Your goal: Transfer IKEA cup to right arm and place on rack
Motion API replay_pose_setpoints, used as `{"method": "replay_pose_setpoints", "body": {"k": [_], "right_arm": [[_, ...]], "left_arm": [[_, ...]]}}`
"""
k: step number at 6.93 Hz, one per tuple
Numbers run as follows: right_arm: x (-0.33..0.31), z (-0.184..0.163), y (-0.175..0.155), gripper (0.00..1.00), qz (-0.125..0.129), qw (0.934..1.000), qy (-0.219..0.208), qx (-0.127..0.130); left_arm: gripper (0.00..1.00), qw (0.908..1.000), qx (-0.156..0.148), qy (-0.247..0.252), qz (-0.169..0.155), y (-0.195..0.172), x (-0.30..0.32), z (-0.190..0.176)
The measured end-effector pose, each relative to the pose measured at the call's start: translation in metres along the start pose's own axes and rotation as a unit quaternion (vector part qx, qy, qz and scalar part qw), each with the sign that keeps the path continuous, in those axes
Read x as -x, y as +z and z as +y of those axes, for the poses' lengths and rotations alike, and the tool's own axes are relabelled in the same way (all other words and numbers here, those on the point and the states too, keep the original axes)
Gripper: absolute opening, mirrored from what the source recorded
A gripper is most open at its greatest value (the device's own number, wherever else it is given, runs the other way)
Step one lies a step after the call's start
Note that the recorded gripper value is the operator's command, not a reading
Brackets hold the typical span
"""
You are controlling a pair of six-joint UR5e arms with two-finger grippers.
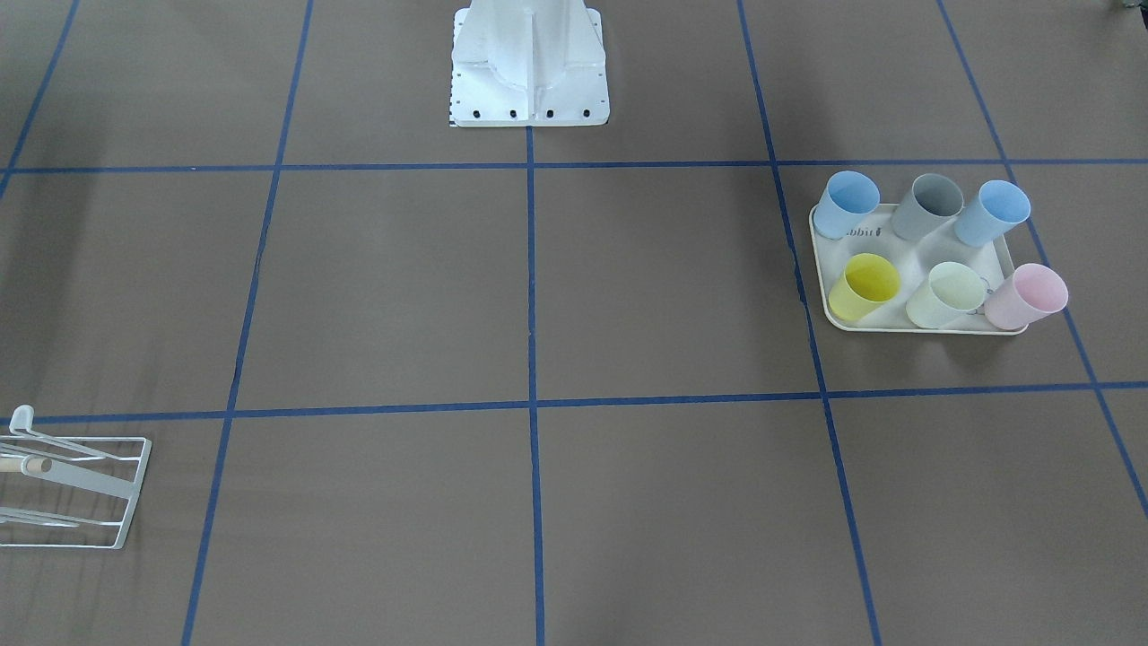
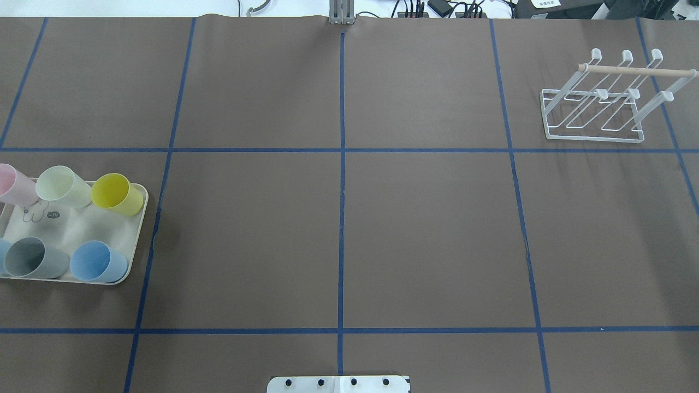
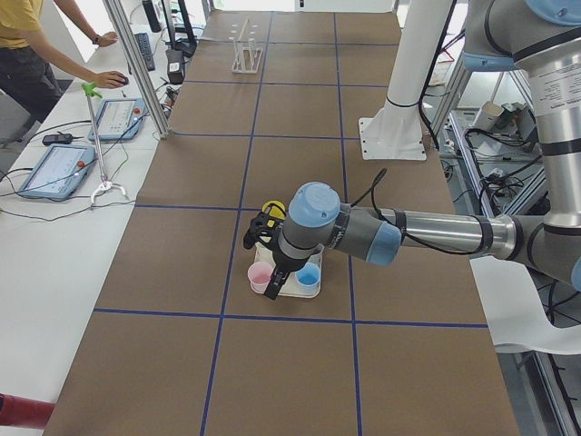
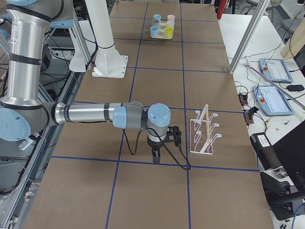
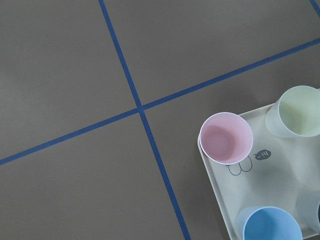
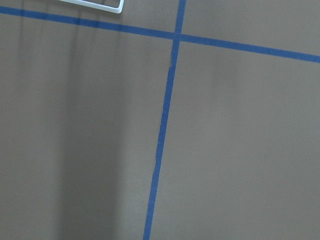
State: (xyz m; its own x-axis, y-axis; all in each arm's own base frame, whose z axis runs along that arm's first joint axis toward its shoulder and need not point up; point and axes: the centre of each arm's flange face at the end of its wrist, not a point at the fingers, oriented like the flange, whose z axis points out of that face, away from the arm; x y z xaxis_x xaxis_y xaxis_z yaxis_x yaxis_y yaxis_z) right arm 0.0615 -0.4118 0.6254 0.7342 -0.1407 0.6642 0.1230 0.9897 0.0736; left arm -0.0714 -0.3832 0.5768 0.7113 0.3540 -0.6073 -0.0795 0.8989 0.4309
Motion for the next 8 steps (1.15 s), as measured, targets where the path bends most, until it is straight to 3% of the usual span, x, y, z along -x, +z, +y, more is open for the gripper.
{"method": "replay_pose_setpoints", "body": {"k": [6, 8], "right_arm": [[0.024, -0.006, -0.029, 1.0, 0.008, 0.9989, -0.031, -0.035], [0.053, -0.012, -0.061, 1.0, 0.012, 0.9958, -0.06, -0.069]], "left_arm": [[1.0, 0.9985, -0.039, 0.037, -0.005, -0.016, -0.012, -0.019], [1.0, 0.9945, -0.076, 0.072, -0.011, -0.035, -0.025, -0.05]]}}
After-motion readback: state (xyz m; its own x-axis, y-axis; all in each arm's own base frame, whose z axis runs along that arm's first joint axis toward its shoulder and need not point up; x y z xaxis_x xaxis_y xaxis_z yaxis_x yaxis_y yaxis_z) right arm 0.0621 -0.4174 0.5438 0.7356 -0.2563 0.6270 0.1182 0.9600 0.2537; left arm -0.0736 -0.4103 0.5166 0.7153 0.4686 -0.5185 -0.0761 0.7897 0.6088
